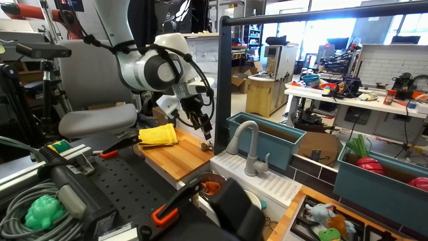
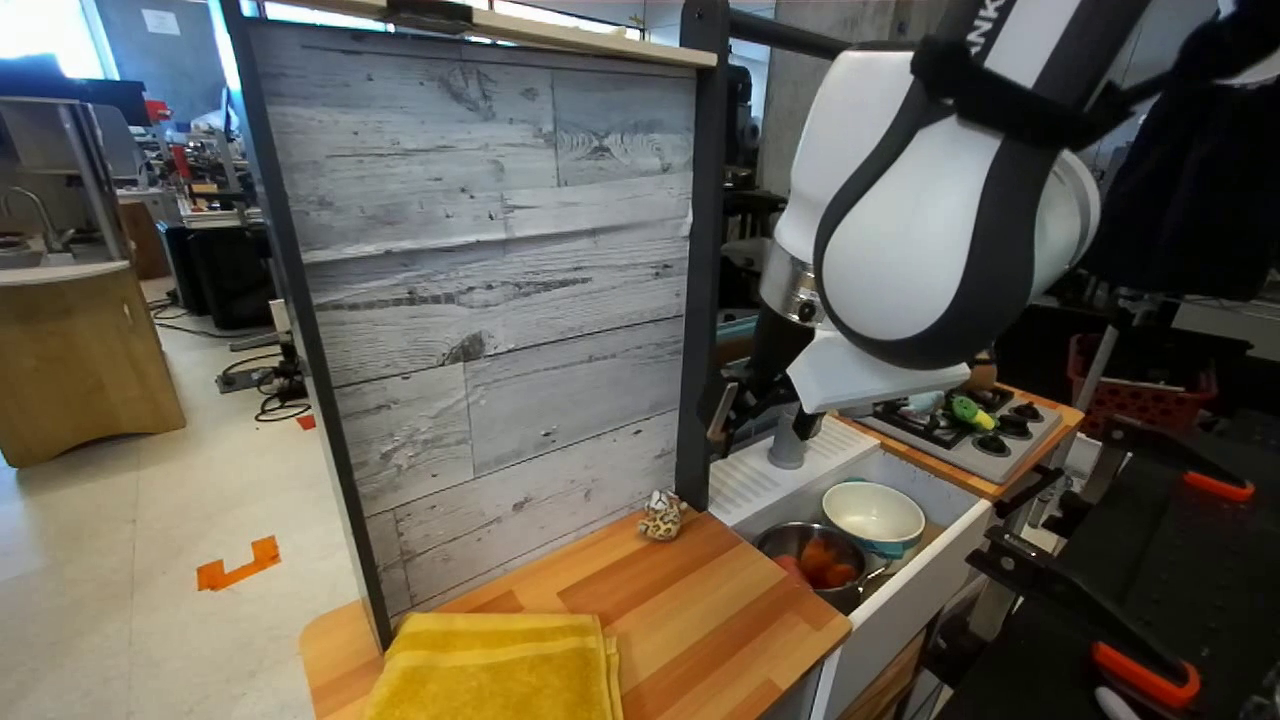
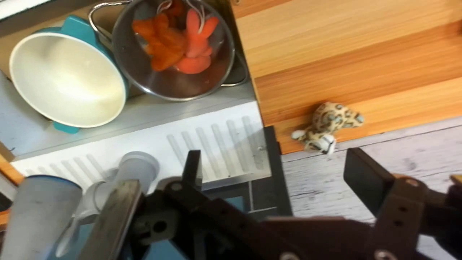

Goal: Pick the objects on the counter and the stove and put them in the pots in the sink, then wipe the counter with the cloth

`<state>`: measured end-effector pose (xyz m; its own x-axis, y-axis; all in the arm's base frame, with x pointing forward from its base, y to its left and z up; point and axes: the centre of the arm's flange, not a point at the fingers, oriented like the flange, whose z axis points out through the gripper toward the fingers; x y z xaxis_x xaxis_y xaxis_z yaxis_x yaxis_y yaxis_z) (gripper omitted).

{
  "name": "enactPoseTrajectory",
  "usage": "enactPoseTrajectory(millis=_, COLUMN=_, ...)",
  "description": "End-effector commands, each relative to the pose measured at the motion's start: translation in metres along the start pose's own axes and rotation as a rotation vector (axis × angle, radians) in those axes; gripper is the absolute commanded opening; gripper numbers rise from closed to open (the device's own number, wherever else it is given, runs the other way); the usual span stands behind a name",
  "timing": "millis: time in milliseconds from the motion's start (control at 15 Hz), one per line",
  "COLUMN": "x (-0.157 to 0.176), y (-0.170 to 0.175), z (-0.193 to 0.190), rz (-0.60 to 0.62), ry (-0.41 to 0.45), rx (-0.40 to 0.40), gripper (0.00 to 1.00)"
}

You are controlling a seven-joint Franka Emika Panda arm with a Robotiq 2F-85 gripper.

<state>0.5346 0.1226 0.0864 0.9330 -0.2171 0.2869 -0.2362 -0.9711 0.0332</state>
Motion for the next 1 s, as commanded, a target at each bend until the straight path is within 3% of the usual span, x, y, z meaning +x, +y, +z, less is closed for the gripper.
enactPoseTrajectory(millis=0, x=0.003, y=-0.008, z=-0.003, rz=-0.026, ry=-0.014, rx=0.015, gripper=1.0)
enactPoseTrajectory(millis=333, x=0.012, y=-0.009, z=-0.002, rz=-0.064, ry=-0.009, rx=0.041, gripper=1.0)
enactPoseTrajectory(millis=467, x=0.016, y=-0.021, z=0.006, rz=-0.016, ry=-0.022, rx=0.106, gripper=1.0)
enactPoseTrajectory(millis=667, x=0.025, y=-0.042, z=0.017, rz=-0.001, ry=0.018, rx=0.134, gripper=1.0)
enactPoseTrajectory(millis=800, x=0.034, y=-0.049, z=0.027, rz=0.011, ry=0.056, rx=0.128, gripper=1.0)
enactPoseTrajectory(millis=933, x=0.045, y=-0.052, z=0.045, rz=0.027, ry=0.033, rx=0.1, gripper=1.0)
